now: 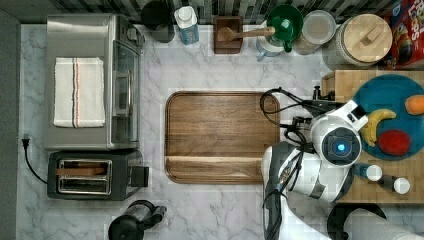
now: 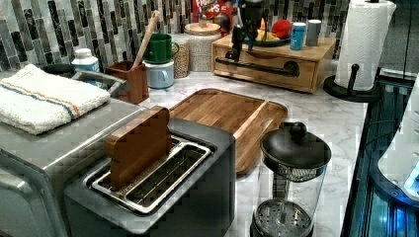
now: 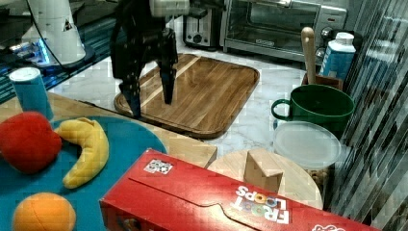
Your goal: Open the drawer.
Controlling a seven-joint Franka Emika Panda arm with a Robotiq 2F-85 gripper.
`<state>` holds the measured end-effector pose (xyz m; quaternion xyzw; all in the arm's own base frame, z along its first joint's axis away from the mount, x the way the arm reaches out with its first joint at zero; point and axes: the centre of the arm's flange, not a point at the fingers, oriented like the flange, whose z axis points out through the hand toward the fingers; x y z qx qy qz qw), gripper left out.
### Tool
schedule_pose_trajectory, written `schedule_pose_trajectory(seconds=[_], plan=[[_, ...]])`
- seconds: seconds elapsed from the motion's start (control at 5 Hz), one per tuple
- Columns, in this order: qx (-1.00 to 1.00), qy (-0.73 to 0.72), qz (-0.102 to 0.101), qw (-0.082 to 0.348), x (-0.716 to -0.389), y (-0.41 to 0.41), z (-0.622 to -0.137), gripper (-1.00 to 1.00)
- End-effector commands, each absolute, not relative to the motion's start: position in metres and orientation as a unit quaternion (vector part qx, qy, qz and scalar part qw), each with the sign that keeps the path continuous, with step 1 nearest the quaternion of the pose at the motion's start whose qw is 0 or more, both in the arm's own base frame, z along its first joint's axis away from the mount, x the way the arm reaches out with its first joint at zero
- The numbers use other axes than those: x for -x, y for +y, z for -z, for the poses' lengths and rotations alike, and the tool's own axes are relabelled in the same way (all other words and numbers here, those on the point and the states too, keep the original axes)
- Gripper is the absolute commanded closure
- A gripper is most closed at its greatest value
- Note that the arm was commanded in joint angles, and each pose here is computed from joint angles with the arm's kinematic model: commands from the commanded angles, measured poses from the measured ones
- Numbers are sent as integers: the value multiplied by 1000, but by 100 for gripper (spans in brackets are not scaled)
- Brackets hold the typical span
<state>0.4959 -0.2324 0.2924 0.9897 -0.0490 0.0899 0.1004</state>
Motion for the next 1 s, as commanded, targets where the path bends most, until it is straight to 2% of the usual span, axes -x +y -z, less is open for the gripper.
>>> schedule_pose_trajectory(seconds=[0.2,0.4,0.6,0.8,1.0], plan=[[-985,-75,-110,108,-472,-220,-266,-100],[-986,-71,-109,102,-480,-212,-266,-100],[-991,-52,-94,77,-492,-200,-265,-100],[-996,-29,-65,58,-510,-185,-261,-100],[-996,-15,-68,53,-518,-165,-251,-100]])
